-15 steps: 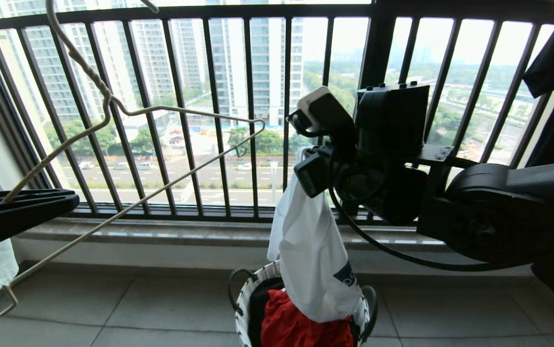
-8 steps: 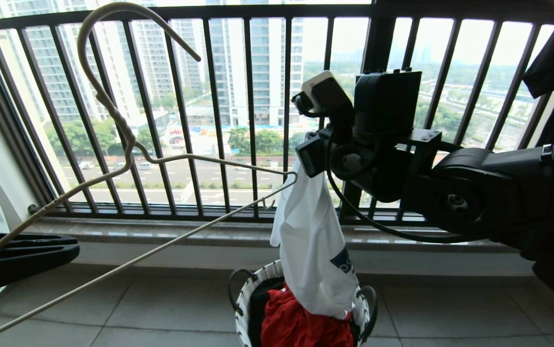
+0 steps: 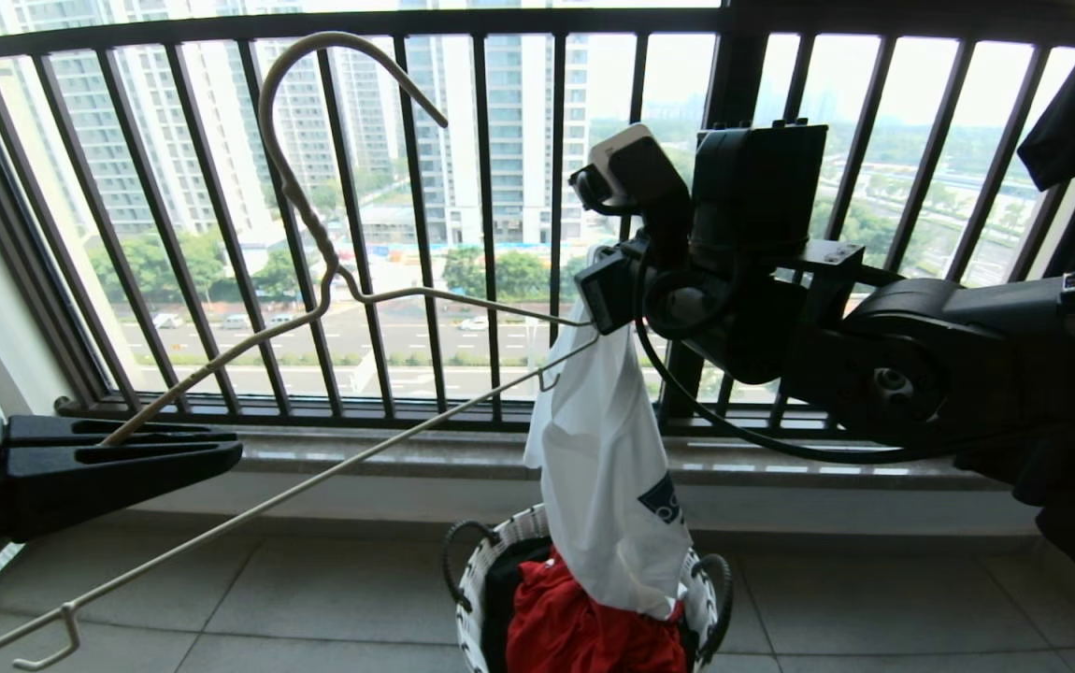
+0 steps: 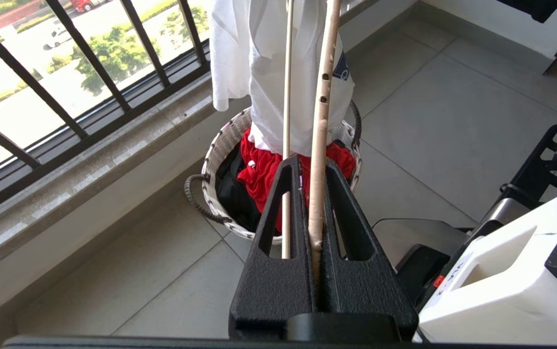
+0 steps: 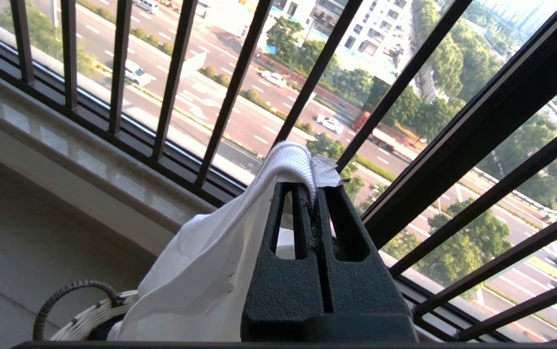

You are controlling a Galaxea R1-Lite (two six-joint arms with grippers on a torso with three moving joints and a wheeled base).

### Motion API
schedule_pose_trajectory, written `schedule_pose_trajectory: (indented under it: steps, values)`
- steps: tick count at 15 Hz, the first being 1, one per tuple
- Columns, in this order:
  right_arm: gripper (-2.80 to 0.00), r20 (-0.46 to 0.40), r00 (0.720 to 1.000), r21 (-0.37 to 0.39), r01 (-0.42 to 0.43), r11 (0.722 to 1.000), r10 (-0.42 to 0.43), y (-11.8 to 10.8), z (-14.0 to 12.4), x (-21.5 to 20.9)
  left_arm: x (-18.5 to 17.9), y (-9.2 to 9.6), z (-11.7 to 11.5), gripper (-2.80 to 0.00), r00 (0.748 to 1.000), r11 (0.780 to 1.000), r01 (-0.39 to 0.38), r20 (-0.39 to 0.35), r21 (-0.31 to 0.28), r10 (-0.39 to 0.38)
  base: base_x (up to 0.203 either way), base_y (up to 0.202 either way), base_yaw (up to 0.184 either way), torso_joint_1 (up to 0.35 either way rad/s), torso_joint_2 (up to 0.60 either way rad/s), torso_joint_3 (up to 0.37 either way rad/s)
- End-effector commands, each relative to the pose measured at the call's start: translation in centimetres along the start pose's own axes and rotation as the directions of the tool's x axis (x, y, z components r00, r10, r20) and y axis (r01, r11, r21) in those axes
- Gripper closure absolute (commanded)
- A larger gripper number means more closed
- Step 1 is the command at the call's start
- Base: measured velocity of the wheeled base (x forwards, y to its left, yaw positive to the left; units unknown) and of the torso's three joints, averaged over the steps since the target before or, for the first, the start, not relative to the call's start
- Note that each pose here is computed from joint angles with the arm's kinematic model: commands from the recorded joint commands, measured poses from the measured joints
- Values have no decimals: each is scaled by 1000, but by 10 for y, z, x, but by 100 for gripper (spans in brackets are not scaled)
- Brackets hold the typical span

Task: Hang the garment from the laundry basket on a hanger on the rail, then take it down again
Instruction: Hang the clothes on the clothes rack

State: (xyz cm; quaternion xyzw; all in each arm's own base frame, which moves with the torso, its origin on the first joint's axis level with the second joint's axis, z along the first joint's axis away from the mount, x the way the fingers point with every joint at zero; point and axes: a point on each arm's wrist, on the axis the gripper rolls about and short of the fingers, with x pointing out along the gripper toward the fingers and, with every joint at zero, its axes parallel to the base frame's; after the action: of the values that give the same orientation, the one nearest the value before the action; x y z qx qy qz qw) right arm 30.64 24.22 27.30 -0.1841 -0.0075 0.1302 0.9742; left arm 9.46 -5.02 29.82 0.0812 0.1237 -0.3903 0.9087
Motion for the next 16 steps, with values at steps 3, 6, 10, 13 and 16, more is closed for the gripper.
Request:
schedule_pose_trajectory:
  steps: [3,6,10,13,16]
  values:
    - [0,24,999,4,-26,1000,26,4,9,-17,22,8,-6,0,1000,1000,4,-16,-20,-4,0,0,0,0,0,0]
    - [0,37,998,11,-50,999,50,10,14,-26,30,11,-7,0,999,999,5,-39,-48,-7,0,0,0,0,0,0]
    - [0,43,997,17,-58,998,57,11,16,-31,32,13,-2,0,1000,998,-7,2,-59,7,0,0,0,0,0,0]
    - [0,36,998,14,-57,998,57,11,14,-30,30,15,3,0,994,992,-94,51,-83,99,0,0,0,0,0,0]
    - [0,35,998,14,-57,998,57,11,14,-30,26,14,4,0,988,988,-134,62,-79,139,0,0,0,0,0,0]
